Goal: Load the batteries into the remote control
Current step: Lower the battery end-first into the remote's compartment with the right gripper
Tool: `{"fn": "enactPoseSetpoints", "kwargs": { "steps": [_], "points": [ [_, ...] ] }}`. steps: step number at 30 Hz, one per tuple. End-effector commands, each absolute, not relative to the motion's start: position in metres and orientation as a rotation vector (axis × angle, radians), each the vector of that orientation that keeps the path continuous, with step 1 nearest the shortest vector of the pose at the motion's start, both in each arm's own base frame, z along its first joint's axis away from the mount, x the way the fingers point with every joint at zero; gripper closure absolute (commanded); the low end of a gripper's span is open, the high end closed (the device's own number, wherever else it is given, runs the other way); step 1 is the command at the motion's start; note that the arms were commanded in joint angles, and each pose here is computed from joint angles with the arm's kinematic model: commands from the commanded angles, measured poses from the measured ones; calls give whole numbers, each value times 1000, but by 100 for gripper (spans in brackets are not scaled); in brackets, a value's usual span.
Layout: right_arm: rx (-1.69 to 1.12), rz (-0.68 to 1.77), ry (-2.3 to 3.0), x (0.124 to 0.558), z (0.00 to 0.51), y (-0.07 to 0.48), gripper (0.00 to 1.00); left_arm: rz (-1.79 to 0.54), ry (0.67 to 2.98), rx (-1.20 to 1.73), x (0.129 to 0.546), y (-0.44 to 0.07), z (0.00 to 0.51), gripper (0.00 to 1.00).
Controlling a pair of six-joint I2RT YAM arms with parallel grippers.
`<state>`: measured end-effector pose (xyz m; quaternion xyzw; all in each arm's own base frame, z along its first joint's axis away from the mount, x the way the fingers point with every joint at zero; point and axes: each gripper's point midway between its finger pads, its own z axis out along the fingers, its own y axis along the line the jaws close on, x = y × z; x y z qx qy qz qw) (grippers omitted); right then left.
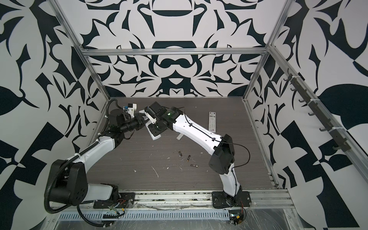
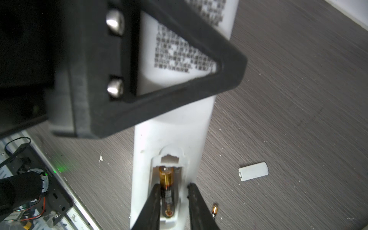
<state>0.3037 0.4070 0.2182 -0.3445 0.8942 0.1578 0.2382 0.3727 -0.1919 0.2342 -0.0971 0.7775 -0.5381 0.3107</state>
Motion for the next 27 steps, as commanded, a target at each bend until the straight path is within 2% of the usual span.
{"fn": "enactPoseSetpoints", "kwargs": {
  "steps": [1, 6, 10, 15, 21, 27],
  "points": [
    [-993, 343, 2534, 301, 182, 403, 69, -1542, 1912, -90, 359, -211, 300, 100],
    [-987, 301, 2548, 303, 175, 398, 68, -1511, 1924, -97, 356, -209, 300, 100],
    [-978, 292, 2537, 304, 179, 397, 84, -1491, 1934, -119, 355, -206, 296, 100],
    [-975, 304, 2525, 302, 185, 398, 97, -1487, 1948, -129, 355, -206, 293, 100],
    [-957, 356, 2494, 297, 200, 400, 100, -1487, 1953, -131, 355, -206, 293, 100],
    [-849, 502, 2371, 294, 259, 400, 100, -1510, 1927, -156, 356, -206, 295, 100]
  ]
}}
